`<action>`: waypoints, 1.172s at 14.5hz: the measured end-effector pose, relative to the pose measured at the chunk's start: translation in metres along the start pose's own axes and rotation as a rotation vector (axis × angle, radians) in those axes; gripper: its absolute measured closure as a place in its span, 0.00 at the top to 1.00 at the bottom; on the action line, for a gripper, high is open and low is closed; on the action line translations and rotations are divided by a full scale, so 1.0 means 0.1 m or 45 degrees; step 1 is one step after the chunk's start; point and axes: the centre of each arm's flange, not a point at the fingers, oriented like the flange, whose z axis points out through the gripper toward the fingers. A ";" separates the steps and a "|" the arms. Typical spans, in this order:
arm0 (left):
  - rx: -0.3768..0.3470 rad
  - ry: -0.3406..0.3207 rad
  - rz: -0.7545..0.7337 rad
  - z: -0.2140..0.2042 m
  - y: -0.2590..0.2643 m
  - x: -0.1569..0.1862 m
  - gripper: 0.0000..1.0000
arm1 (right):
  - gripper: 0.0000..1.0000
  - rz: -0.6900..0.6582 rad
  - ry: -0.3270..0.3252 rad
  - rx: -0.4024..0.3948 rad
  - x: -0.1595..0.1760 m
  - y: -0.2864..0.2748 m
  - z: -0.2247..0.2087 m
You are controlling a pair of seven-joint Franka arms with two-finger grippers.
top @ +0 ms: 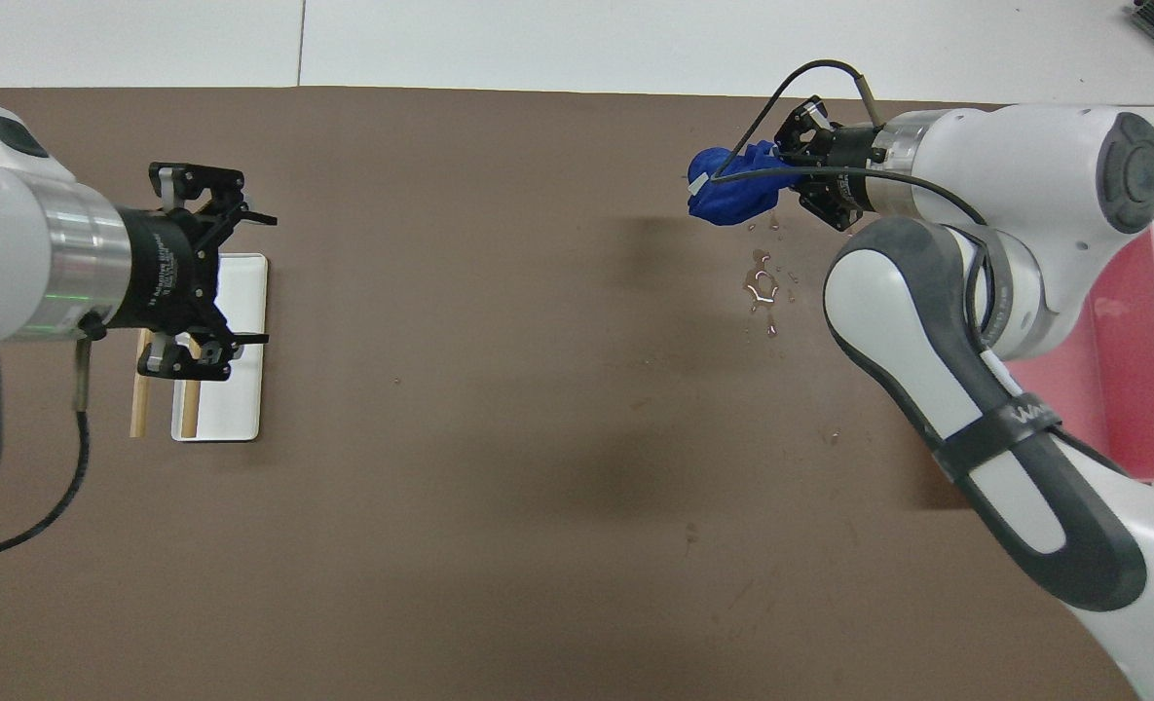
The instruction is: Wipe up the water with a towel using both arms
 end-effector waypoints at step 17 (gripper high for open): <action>0.324 0.078 1.005 -0.19 -0.40 1.16 1.00 | 0.19 -0.145 -0.086 -0.184 0.57 0.88 1.12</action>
